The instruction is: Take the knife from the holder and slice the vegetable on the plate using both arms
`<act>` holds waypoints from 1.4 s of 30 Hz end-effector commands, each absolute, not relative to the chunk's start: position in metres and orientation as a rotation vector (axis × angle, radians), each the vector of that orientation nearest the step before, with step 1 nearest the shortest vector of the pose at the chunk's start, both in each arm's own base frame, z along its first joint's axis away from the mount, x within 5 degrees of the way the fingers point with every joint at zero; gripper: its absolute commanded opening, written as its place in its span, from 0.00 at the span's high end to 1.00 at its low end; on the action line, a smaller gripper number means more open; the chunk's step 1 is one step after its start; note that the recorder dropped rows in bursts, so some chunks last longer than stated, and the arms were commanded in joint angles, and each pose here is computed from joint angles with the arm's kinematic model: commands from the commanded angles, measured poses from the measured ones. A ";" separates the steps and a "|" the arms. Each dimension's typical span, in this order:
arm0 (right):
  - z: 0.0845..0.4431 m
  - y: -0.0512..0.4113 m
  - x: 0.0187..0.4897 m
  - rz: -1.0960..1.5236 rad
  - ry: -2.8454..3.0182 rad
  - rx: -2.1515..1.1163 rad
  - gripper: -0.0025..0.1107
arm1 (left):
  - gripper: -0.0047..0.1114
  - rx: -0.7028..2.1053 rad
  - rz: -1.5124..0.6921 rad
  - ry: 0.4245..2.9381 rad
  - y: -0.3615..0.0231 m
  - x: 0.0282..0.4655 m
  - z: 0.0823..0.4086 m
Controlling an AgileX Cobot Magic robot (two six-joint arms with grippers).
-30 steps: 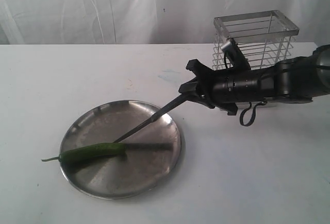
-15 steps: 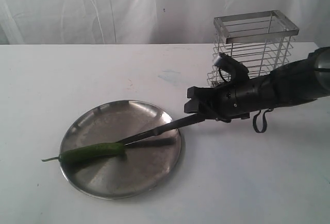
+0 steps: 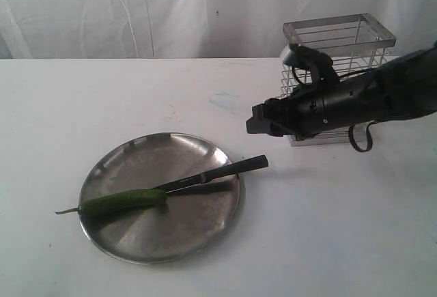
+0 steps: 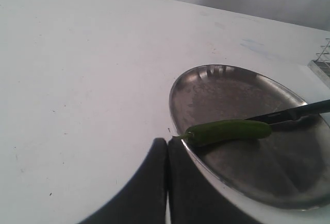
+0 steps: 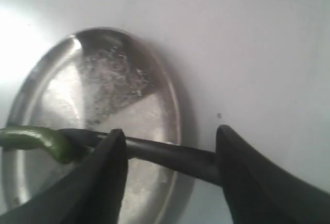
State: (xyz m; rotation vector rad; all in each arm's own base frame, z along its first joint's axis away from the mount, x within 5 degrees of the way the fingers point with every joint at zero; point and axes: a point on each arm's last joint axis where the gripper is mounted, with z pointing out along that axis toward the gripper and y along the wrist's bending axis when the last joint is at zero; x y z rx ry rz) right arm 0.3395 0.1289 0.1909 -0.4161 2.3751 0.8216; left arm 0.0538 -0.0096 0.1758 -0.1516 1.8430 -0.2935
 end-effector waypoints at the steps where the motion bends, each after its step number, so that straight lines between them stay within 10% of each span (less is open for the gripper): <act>1: 0.213 0.141 0.318 0.947 2.333 -0.637 0.60 | 0.96 -0.156 -0.305 1.845 -0.010 0.054 0.174; 5: 0.201 0.155 0.308 0.780 2.400 -0.852 0.74 | 0.96 -0.156 -0.305 1.845 -0.010 0.054 0.174; 19: 0.180 0.172 0.357 0.482 2.590 -0.817 0.75 | 0.96 -0.156 -0.305 1.845 -0.010 0.054 0.174; 27: 0.150 0.168 0.369 0.358 2.591 -0.838 0.98 | 0.96 -0.156 -0.305 1.845 -0.010 0.054 0.174; 42: 0.170 0.168 0.365 0.369 2.559 -0.843 0.98 | 0.96 -0.156 -0.305 1.845 -0.010 0.054 0.174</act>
